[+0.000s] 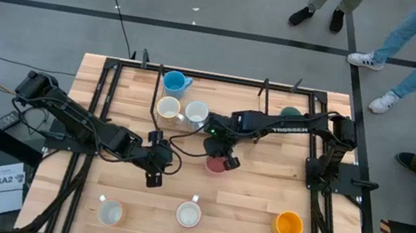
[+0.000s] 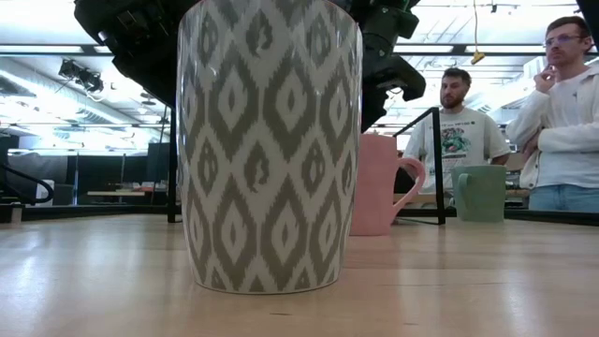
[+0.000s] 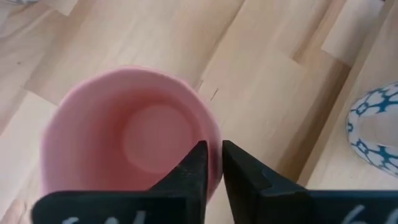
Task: Place coffee mugs
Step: Put the pink mug on the shelf
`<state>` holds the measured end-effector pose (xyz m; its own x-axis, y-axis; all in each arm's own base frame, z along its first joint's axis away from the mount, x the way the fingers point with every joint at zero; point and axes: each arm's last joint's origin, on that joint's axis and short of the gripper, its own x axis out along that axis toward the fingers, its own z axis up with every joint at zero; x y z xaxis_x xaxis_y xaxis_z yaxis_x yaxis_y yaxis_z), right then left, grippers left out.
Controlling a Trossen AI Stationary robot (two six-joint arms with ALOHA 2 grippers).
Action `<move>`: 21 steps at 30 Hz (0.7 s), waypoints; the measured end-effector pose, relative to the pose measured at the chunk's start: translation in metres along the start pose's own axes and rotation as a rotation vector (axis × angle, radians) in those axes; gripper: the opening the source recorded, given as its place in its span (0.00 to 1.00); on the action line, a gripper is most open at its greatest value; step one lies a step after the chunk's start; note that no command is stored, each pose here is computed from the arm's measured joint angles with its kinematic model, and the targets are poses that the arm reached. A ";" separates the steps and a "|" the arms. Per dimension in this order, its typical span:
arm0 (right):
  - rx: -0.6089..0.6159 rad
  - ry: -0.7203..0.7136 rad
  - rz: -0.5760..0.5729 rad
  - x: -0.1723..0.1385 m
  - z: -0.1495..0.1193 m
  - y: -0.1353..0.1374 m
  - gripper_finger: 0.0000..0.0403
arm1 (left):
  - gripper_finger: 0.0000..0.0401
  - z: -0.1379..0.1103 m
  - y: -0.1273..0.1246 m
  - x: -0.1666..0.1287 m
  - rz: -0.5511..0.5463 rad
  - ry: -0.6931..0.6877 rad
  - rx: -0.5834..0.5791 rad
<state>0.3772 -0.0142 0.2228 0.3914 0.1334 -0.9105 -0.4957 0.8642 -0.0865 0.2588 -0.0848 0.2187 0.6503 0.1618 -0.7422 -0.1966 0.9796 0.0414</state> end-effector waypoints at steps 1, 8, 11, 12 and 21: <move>-0.004 -0.002 -0.001 0.000 0.000 0.000 0.16 | 0.24 0.000 0.000 0.000 0.000 0.000 0.000; -0.032 -0.004 -0.007 0.000 0.001 0.000 0.29 | 0.24 0.000 0.000 0.000 0.000 -0.001 0.000; -0.028 0.005 -0.022 -0.001 0.001 0.000 0.35 | 0.24 0.000 0.000 0.000 0.000 -0.001 -0.001; -0.023 0.006 -0.025 -0.002 0.001 0.000 0.37 | 0.24 0.000 0.000 0.000 0.000 -0.001 -0.001; -0.063 0.036 -0.114 -0.017 0.008 0.015 0.46 | 0.24 0.001 0.000 0.000 -0.002 -0.005 -0.003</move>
<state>0.3697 0.0007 0.2402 0.4203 0.0173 -0.9072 -0.4980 0.8402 -0.2147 0.2593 -0.0849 0.2191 0.6541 0.1608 -0.7391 -0.1981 0.9795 0.0378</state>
